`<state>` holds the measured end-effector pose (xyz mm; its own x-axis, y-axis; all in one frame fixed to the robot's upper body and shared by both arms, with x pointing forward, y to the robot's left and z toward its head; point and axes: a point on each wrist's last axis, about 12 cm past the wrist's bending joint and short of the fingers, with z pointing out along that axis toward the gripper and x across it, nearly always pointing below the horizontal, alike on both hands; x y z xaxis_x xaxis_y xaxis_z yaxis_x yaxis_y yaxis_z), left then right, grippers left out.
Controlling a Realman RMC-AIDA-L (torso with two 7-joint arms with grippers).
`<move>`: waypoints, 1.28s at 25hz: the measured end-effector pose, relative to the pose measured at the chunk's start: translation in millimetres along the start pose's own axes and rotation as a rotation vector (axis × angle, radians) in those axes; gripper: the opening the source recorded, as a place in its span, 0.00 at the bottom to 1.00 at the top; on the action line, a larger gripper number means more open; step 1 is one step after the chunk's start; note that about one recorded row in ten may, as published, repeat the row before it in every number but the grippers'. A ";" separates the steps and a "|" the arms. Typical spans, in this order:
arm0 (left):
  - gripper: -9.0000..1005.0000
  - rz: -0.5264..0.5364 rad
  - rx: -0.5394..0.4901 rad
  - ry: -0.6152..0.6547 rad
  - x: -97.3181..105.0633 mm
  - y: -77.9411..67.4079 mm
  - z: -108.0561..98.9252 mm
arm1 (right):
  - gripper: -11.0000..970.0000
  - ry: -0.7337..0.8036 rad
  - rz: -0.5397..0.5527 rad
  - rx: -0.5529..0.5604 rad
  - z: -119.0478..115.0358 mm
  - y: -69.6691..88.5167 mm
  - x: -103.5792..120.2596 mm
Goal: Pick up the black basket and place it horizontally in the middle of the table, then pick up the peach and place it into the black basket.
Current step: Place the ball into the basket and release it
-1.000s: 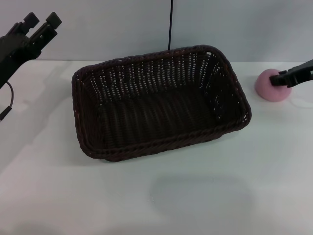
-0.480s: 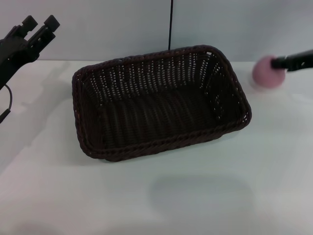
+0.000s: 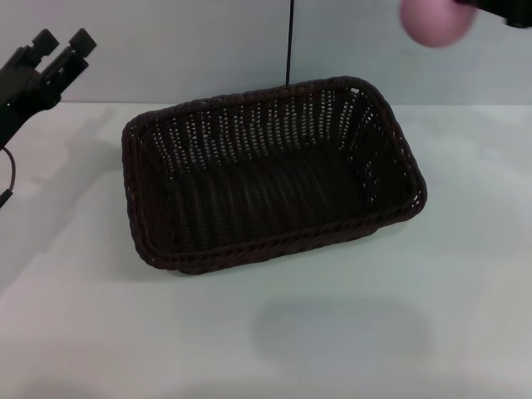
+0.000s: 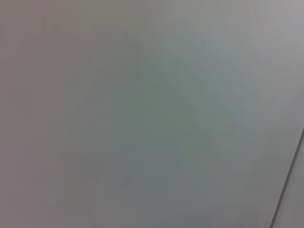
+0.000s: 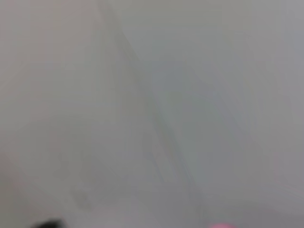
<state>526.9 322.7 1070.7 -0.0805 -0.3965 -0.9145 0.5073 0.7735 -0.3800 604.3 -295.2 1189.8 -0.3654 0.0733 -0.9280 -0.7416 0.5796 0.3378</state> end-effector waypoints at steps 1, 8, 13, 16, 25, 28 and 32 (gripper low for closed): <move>0.78 -0.001 0.001 -0.004 -0.4 0.0 -0.7 | 0.06 0.011 0.000 -0.041 7.7 5.1 0.9; 0.78 -0.004 -0.002 -0.004 0.3 0.1 -3.2 | 0.05 0.244 -0.001 -0.175 75.9 22.9 29.8; 0.78 -0.008 -0.005 -0.004 1.1 0.3 -6.1 | 0.11 0.334 -0.015 -0.170 97.1 28.4 44.8; 0.78 -0.009 -0.008 -0.004 1.4 0.6 -8.4 | 0.18 0.335 -0.014 -0.166 97.4 28.7 46.8; 0.78 -0.008 0.002 -0.012 0.2 -0.3 -9.7 | 0.41 0.218 0.033 -0.125 73.5 22.5 52.0; 0.78 -0.007 0.004 -0.020 -0.9 -0.2 -10.3 | 0.41 0.038 0.039 -0.111 51.7 20.1 57.6; 0.78 -0.007 -0.010 -0.032 -2.0 1.4 -13.9 | 0.41 -0.284 0.021 0.008 13.3 12.0 84.8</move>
<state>515.9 331.5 1070.1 -0.0561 -0.4175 -0.9069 0.4985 0.7753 -0.3878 571.9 -271.2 1113.1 -0.2075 0.3097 -0.9279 -0.7308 0.5815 0.3575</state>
